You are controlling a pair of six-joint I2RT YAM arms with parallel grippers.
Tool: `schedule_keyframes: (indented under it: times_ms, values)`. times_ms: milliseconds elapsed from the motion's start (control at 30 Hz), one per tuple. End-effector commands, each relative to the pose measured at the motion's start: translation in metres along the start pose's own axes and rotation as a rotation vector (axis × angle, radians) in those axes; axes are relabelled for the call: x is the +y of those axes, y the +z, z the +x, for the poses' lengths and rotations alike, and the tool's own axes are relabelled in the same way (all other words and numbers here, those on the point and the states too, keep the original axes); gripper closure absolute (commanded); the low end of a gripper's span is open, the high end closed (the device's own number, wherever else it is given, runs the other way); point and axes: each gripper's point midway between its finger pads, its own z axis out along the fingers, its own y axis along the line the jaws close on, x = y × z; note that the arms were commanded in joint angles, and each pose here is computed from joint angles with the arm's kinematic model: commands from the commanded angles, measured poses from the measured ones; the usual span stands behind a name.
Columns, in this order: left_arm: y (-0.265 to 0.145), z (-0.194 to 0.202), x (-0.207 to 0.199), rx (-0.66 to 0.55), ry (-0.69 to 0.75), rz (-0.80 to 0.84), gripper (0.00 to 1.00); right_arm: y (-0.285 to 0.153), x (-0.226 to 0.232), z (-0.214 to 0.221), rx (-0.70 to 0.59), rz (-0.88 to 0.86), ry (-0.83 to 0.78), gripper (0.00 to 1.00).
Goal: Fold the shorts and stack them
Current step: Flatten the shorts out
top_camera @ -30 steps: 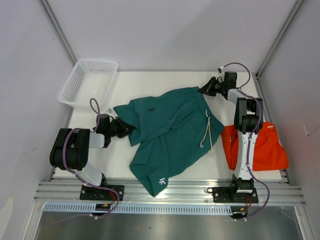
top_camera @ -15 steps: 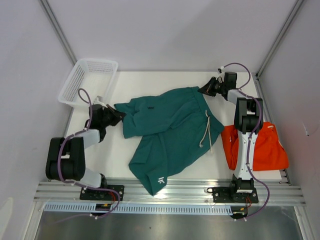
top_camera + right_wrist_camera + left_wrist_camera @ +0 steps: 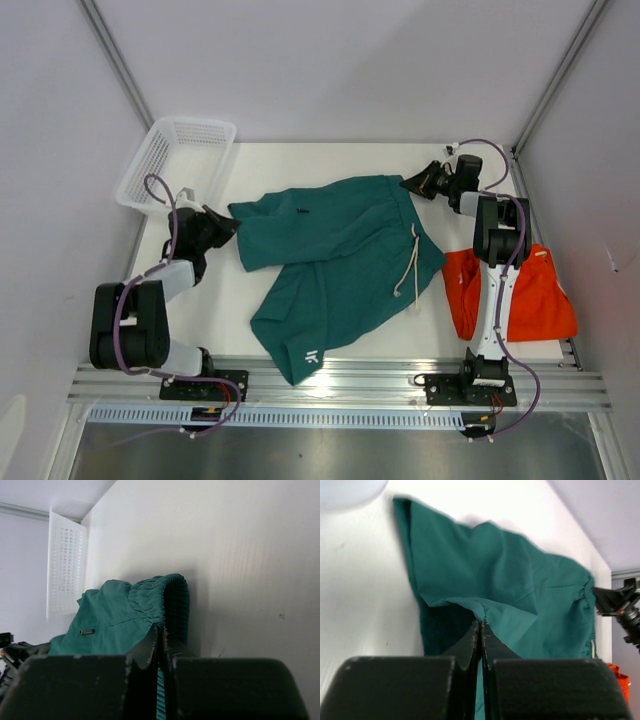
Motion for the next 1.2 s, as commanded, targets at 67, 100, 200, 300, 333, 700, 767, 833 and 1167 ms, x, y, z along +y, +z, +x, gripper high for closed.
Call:
schedule_keyframes:
  times_ms: [67,100,200,300,333,700,767,833,1167]
  values:
    - [0.009,0.021,0.013,0.036,-0.005,0.035,0.91,-0.007,0.030,-0.022,-0.047,-0.065,-0.061,1.00]
    - [0.009,0.026,0.016,0.046,-0.008,0.032,0.86,-0.006,0.029,-0.023,-0.048,-0.064,-0.061,1.00]
    - [0.015,0.032,0.016,0.077,-0.029,0.050,0.51,-0.006,0.029,-0.022,-0.047,-0.067,-0.060,1.00]
    - [0.023,0.042,0.021,0.132,-0.046,0.030,0.35,-0.006,0.029,-0.022,-0.046,-0.066,-0.058,1.00]
    - [0.024,0.042,0.021,0.137,-0.056,0.030,0.33,-0.006,0.029,-0.022,-0.046,-0.064,-0.057,1.00]
    - [0.046,0.027,0.020,0.122,-0.093,0.014,0.28,-0.004,0.029,-0.021,-0.042,-0.069,-0.056,1.00]
    - [0.049,0.026,0.014,0.128,-0.099,0.042,0.31,-0.004,0.028,-0.020,-0.041,-0.069,-0.056,1.00]
    - [0.050,0.024,0.010,0.125,-0.105,0.064,0.35,-0.004,0.028,-0.020,-0.039,-0.068,-0.054,1.00]
    - [0.057,0.032,-0.008,0.183,-0.157,0.190,0.74,-0.002,0.027,-0.020,-0.037,-0.065,-0.052,1.00]
